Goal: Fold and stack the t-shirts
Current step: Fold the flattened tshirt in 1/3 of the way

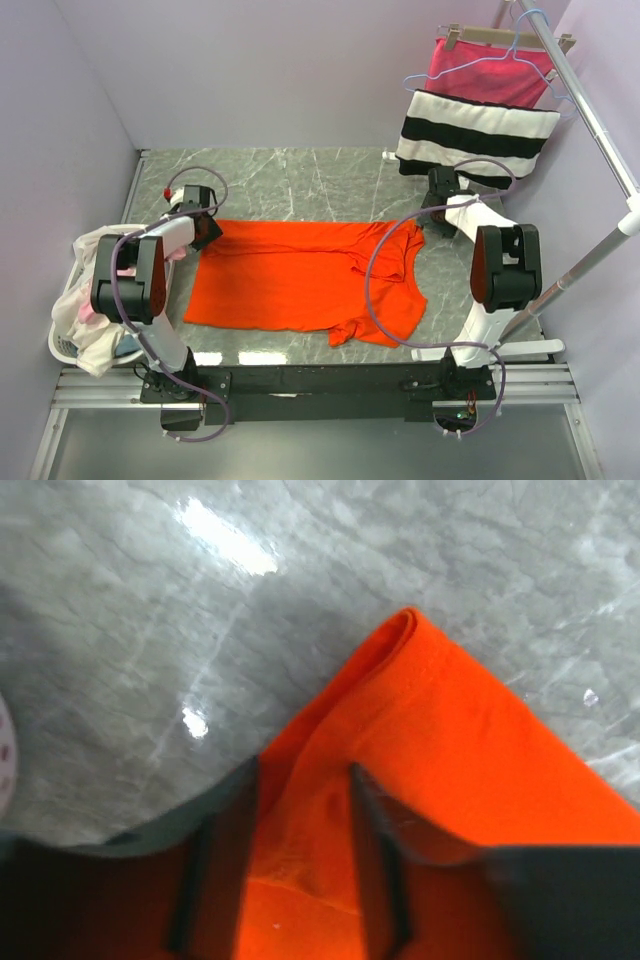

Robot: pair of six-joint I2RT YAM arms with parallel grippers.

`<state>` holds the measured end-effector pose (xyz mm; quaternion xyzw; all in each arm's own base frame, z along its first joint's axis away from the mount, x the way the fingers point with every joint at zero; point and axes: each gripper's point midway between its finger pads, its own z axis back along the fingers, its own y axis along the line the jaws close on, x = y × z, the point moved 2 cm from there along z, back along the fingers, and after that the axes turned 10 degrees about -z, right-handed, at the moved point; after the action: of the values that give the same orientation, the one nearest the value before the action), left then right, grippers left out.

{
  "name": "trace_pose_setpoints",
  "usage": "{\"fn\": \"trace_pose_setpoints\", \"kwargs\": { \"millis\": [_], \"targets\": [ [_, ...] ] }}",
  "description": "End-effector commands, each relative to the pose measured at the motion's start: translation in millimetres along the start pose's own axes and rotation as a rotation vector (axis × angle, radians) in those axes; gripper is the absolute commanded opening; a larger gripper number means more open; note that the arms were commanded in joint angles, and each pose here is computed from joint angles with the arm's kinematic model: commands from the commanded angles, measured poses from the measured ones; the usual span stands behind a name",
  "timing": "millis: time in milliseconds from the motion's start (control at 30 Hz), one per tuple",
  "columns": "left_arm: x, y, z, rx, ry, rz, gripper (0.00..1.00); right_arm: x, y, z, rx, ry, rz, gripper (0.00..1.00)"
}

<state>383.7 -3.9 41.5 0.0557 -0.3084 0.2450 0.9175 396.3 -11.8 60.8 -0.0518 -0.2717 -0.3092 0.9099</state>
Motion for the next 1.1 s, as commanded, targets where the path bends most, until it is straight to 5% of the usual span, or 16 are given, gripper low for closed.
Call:
{"fn": "trace_pose_setpoints", "kwargs": {
  "millis": [0, 200, 500, 767, 1067],
  "targets": [
    [27.0, 0.8, 15.8, 0.0, -0.064, 0.024, 0.61, 30.7, -0.2, 34.1, 0.042, -0.124, -0.038, 0.69],
    [50.0, -19.7, 48.0, -0.127, -0.116, 0.045, 0.78, 27.0, 25.7, 72.6, 0.24, -0.101, -0.033, 0.7],
    [57.6, -91.0, 77.2, -0.536, -0.125, 0.001, 0.79, -22.6, 92.5, 71.5, 0.547, 0.124, 0.046, 0.68],
    [19.7, -95.3, 31.8, -0.452, 0.001, -0.021, 0.78, -60.4, 93.5, 31.2, 0.428, 0.269, 0.083, 0.65],
    [-9.6, -57.3, -1.8, -0.229, 0.072, -0.058, 0.77, -71.4, 53.6, 6.9, 0.199, 0.245, 0.092, 0.62]
  ]
}}
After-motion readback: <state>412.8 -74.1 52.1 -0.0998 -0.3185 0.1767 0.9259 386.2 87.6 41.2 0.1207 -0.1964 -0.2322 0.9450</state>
